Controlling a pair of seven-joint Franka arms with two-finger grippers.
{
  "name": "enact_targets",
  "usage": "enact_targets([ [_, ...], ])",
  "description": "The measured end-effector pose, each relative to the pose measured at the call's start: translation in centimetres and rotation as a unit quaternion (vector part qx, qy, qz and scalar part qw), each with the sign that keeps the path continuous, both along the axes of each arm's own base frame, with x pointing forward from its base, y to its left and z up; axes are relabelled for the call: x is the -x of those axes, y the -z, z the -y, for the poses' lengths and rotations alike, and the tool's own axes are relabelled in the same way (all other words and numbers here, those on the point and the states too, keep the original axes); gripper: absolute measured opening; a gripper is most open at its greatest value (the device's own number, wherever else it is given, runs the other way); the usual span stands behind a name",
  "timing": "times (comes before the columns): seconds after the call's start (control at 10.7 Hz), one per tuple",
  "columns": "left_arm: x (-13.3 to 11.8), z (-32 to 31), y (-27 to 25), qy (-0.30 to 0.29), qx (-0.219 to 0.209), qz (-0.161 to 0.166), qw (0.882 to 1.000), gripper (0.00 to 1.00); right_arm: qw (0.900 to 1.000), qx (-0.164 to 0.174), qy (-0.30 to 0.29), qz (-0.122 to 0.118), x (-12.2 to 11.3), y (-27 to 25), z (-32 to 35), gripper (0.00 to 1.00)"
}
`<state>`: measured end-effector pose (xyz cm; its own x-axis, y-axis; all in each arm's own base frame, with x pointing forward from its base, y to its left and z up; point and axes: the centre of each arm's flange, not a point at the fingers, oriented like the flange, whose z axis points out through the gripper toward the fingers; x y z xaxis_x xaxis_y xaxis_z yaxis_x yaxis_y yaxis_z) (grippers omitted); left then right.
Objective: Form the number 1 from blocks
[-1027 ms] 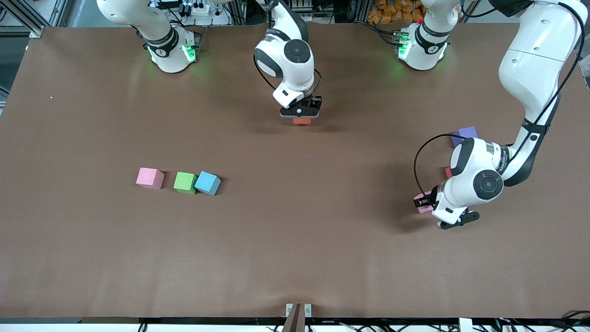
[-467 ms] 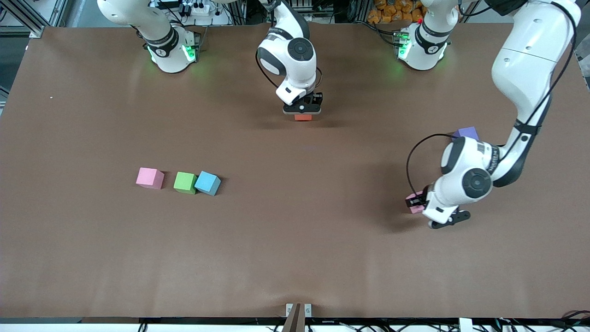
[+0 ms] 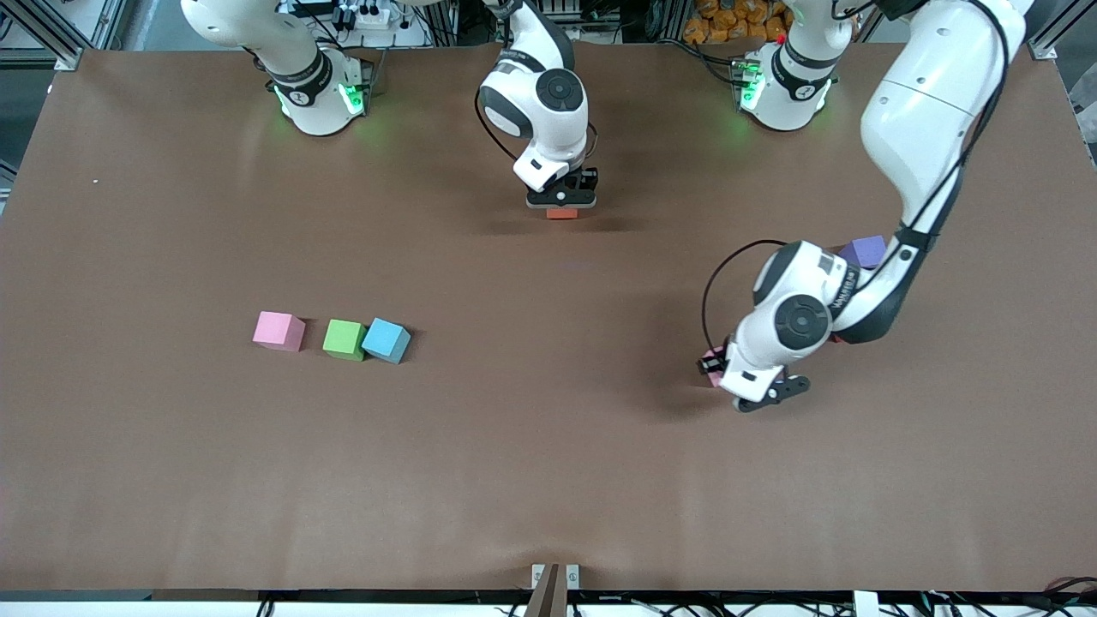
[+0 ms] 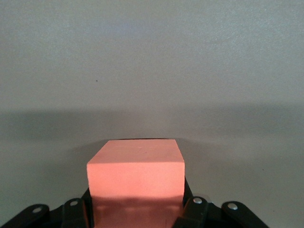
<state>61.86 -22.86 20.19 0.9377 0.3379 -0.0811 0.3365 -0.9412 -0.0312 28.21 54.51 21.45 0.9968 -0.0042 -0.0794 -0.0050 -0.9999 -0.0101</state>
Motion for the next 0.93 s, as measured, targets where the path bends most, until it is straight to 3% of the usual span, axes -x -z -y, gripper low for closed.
enact_targets([
  [0.28,1.4,3.4,0.0,-0.003,-0.003,0.0,1.0,0.65,1.0,0.0,0.0,0.0,0.0,0.1,0.0,0.72],
  [0.37,1.5,3.7,0.0,-0.003,-0.003,0.0,1.0,0.65,1.0,0.001,0.0,0.0,0.1,0.2,0.1,0.79],
  [0.47,1.5,3.7,0.0,-0.004,-0.003,0.0,1.0,0.65,1.0,0.002,0.0,-0.001,0.1,0.3,0.2,0.95],
  [0.56,1.4,3.5,0.0,-0.005,-0.004,0.0,1.0,0.65,1.0,0.003,0.0,-0.001,0.2,0.4,0.3,1.0],
  [0.93,1.3,3.3,0.0,-0.007,-0.004,0.001,1.0,0.65,1.0,-0.021,0.021,0.01,-1.4,-2.6,0.8,1.0],
])
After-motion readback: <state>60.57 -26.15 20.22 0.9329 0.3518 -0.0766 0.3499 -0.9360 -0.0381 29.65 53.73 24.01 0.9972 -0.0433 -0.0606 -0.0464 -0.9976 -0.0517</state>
